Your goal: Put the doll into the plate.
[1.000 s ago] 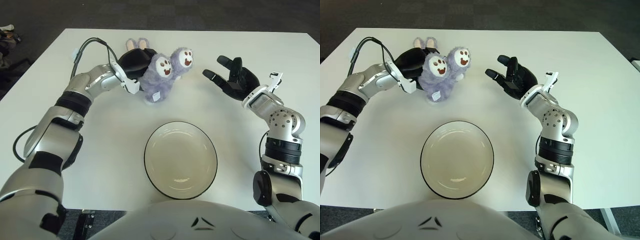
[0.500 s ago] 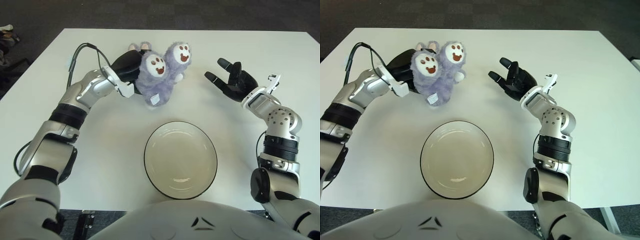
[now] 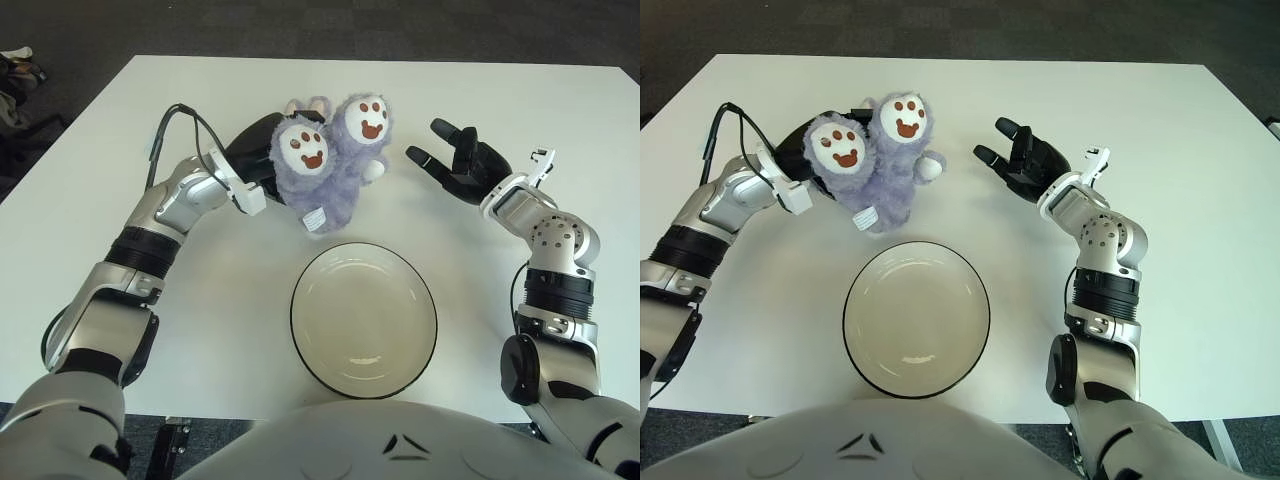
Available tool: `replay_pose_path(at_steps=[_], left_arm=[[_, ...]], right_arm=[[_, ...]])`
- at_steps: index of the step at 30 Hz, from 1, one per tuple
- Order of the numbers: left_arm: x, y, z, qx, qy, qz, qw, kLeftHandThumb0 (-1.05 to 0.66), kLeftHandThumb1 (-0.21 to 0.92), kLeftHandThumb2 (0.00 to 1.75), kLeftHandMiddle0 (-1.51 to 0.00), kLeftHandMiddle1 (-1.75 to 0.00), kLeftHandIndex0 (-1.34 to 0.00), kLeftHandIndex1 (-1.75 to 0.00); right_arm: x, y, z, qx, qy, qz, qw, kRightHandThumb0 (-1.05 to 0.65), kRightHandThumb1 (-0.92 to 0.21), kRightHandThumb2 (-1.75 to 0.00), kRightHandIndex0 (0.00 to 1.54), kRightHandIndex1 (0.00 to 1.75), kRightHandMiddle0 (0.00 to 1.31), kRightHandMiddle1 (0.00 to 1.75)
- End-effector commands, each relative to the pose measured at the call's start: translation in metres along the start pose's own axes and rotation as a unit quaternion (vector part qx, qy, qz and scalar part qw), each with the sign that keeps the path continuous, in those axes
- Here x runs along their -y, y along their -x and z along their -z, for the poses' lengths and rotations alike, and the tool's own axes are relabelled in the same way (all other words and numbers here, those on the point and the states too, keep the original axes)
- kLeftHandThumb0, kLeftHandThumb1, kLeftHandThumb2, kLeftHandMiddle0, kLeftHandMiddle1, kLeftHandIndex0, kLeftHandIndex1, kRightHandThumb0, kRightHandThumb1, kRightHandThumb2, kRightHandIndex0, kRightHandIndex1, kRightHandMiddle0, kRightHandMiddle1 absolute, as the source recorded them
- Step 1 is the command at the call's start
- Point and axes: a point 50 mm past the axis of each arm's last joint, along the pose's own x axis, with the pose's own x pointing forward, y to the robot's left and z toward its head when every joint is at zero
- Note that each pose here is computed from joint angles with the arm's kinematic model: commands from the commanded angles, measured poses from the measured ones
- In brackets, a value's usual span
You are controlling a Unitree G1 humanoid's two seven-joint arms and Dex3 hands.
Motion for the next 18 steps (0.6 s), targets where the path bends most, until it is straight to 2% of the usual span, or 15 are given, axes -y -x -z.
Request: replay_pose_path(at_steps=[1,6,18], left_arm=[[-0.007,-0.002,-0.003,0.017,0.014,-0.009,1.000,0.00,0.03,1.59,-0.88,-1.58,-0.61,-1.75],[-0.007,-0.002,-0.008,0.025,0.047,0.007,0.999,0.00,0.05,1.58,-0.85,-1.62,-0.59,-1.75],[-0.013,-0.004,-0.019,0.033,0.062,0.048,0.996,0.00,0.04,1.59,-0.85,-1.63,-0.59,-1.75]], right_arm=[[-0.002,-0.004,-0.003,0.005,-0.003,-0.002,1.000,-0.04,-0.14,-1.39,0.06,1.04,0.13,1.37],[-0.001,-0.006,-0.002,0.006,0.001,-0.004,1.000,-0.03,-0.14,-1.39,0.05,1.06,0.11,1.38],[-0.005,-0.013,0.000,0.002,0.025,0.003,1.000,-0.04,-0.16,-1.39,0.05,1.07,0.09,1.40]])
